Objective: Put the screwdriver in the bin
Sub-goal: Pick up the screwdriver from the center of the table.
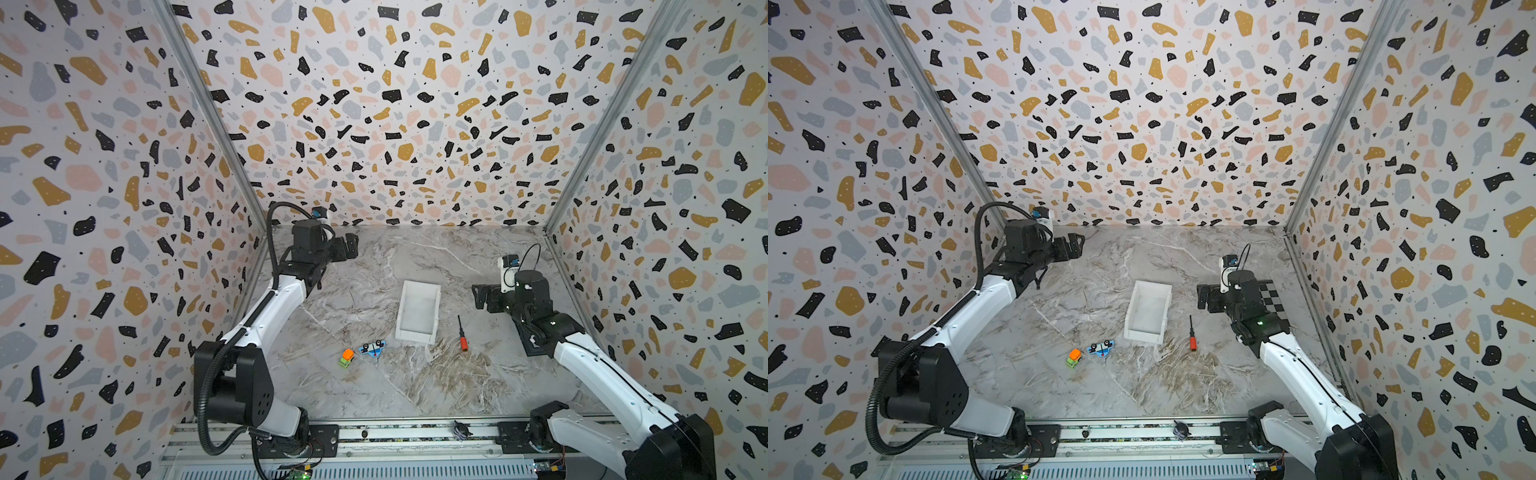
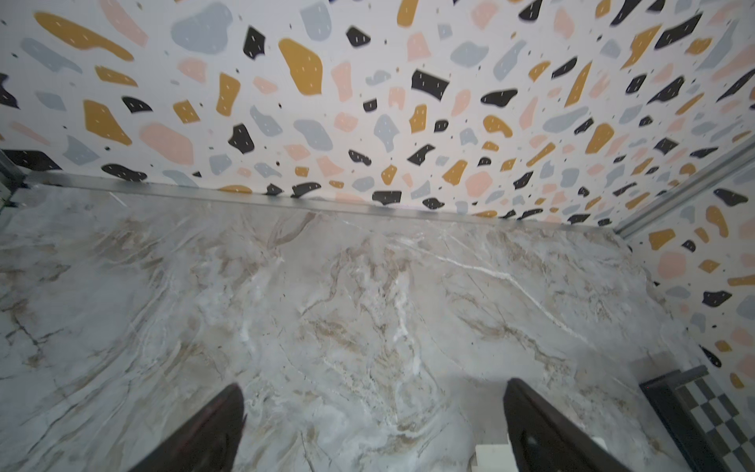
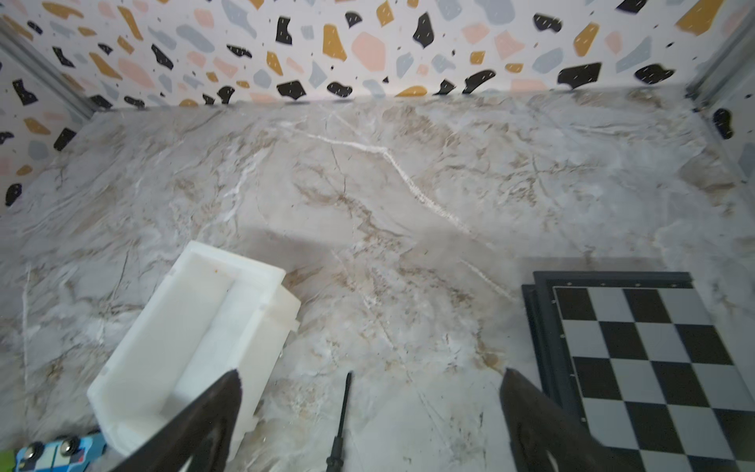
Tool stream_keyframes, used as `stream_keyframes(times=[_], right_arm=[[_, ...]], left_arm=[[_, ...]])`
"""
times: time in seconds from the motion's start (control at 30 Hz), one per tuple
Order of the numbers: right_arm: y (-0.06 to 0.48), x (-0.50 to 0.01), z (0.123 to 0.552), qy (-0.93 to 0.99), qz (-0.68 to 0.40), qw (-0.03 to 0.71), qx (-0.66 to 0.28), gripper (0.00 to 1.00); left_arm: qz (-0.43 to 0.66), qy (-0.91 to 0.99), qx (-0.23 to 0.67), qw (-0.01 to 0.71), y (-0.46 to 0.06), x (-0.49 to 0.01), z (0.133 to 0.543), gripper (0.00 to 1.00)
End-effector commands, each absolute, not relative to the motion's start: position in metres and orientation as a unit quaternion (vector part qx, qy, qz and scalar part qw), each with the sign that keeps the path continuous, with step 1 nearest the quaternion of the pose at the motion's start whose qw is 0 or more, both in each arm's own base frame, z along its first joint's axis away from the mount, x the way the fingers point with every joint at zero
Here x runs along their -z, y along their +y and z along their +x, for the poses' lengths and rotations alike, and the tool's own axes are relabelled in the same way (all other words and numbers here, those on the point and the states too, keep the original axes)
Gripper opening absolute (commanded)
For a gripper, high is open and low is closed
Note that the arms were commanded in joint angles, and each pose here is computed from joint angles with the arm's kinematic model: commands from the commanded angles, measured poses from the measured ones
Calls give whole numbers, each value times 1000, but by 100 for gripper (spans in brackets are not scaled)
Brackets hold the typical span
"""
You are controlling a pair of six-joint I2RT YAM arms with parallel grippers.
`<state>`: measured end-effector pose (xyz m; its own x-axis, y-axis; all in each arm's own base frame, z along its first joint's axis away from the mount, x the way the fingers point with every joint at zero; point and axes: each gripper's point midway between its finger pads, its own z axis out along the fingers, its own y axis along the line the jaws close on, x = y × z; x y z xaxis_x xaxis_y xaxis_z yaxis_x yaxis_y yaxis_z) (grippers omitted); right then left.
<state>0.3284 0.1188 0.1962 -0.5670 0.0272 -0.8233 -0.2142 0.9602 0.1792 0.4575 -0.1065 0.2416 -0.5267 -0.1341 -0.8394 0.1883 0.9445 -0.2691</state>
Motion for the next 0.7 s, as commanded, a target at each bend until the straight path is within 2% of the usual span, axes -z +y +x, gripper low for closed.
stream_keyframes(times=[0.0, 0.2, 0.37, 0.47, 0.67], right_arm=[[129, -178, 317, 893, -52, 422, -150, 99], [159, -144, 301, 918, -97, 365, -119, 99], [180, -112, 293, 936, -101, 323, -102, 100], [189, -92, 284, 946, -98, 297, -81, 97], [194, -59, 269, 962, -86, 253, -46, 80]], left_arm=[[54, 873, 158, 457, -125, -218, 445, 100], [63, 883, 156, 439, -132, -189, 431, 100], [69, 877, 156, 449, -133, -197, 430, 100], [72, 875, 164, 450, -136, -197, 430, 100], [71, 875, 163, 450, -136, -197, 432, 100]])
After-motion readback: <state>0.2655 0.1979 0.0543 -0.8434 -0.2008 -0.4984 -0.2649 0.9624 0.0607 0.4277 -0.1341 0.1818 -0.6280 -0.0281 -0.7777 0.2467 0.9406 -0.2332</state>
